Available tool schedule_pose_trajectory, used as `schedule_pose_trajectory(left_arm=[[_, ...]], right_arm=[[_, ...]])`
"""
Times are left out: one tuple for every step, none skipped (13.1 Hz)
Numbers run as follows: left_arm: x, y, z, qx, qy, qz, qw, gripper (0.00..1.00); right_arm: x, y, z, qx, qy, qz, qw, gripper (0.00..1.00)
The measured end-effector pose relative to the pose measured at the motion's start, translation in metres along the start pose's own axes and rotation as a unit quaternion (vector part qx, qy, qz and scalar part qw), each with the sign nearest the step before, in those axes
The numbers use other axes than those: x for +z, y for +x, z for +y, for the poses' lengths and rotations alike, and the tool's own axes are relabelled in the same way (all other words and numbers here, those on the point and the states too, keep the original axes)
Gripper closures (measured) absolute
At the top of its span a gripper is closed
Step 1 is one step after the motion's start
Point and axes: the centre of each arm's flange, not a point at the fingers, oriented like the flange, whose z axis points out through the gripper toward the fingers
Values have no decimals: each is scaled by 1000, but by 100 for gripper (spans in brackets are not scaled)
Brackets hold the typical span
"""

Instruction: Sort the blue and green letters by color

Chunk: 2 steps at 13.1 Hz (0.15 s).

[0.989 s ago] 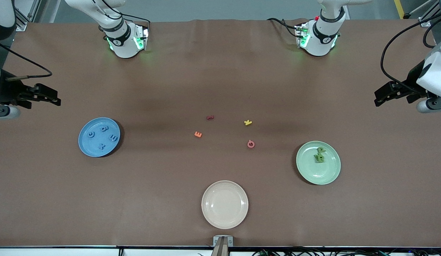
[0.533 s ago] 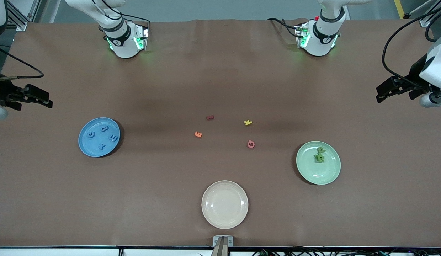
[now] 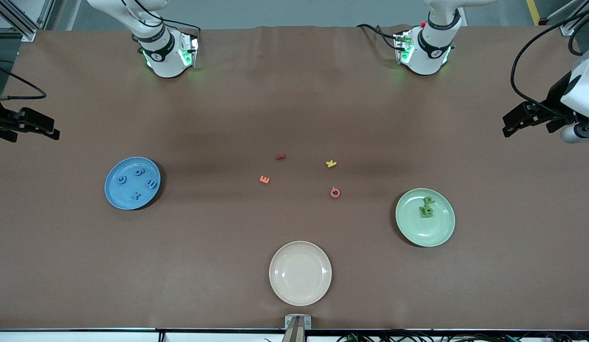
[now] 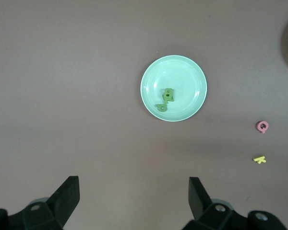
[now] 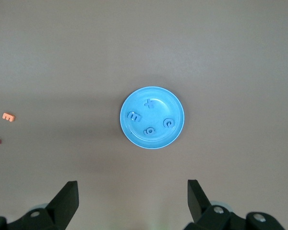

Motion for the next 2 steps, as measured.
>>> schedule_pose_trajectory(left_arm=[[-2,-1,0,0,0,1,1000,0],[-3,-2,0,0,0,0,1000,0]], right_arm=[[2,-2,1,0,-5,0,1000,0],[2,-4,1,0,-8,3,1000,0]])
